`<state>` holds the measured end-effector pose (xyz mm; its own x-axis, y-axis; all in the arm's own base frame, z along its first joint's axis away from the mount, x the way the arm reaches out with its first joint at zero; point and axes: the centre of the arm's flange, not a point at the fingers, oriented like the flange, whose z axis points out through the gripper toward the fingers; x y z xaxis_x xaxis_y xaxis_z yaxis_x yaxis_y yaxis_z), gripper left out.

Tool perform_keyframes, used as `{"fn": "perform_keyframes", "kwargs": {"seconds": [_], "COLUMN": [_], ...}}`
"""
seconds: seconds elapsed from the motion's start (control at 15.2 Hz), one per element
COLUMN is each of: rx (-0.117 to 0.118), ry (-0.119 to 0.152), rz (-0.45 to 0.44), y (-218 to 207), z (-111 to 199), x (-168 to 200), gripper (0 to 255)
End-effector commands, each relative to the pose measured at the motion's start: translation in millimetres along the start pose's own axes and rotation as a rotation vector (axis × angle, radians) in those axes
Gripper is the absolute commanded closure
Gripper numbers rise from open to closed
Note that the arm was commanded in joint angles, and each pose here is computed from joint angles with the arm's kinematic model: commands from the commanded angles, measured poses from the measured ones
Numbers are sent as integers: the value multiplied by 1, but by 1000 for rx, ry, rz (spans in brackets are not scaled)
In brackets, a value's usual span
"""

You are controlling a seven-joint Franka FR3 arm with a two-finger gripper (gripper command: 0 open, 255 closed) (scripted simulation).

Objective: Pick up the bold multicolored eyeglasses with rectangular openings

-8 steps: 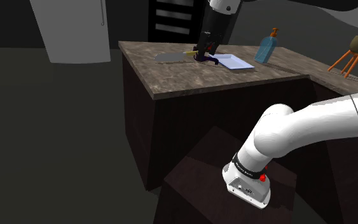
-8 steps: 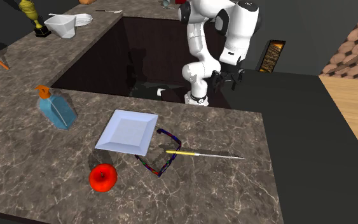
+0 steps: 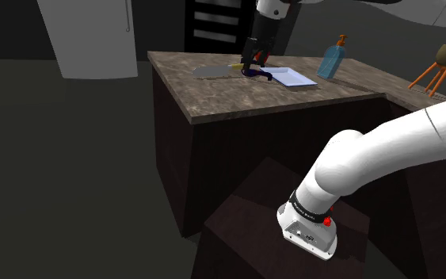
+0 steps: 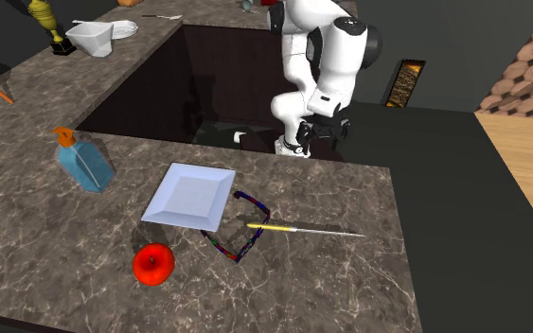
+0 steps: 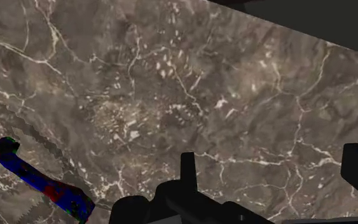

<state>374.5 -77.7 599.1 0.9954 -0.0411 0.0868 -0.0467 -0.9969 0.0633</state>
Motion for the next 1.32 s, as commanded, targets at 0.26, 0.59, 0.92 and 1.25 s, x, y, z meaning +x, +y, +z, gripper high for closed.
{"fn": "perform_keyframes", "kwargs": {"seconds": [0.26, 0.59, 0.92, 1.25], "rx": [12, 23, 33, 36], "ry": [-11, -20, -30, -32], "rz": [38, 70, 102, 109], "y": [64, 118, 173, 184], "z": [24, 44, 64, 85], "x": [47, 83, 118, 123], "gripper": [0, 0, 0, 0]}}
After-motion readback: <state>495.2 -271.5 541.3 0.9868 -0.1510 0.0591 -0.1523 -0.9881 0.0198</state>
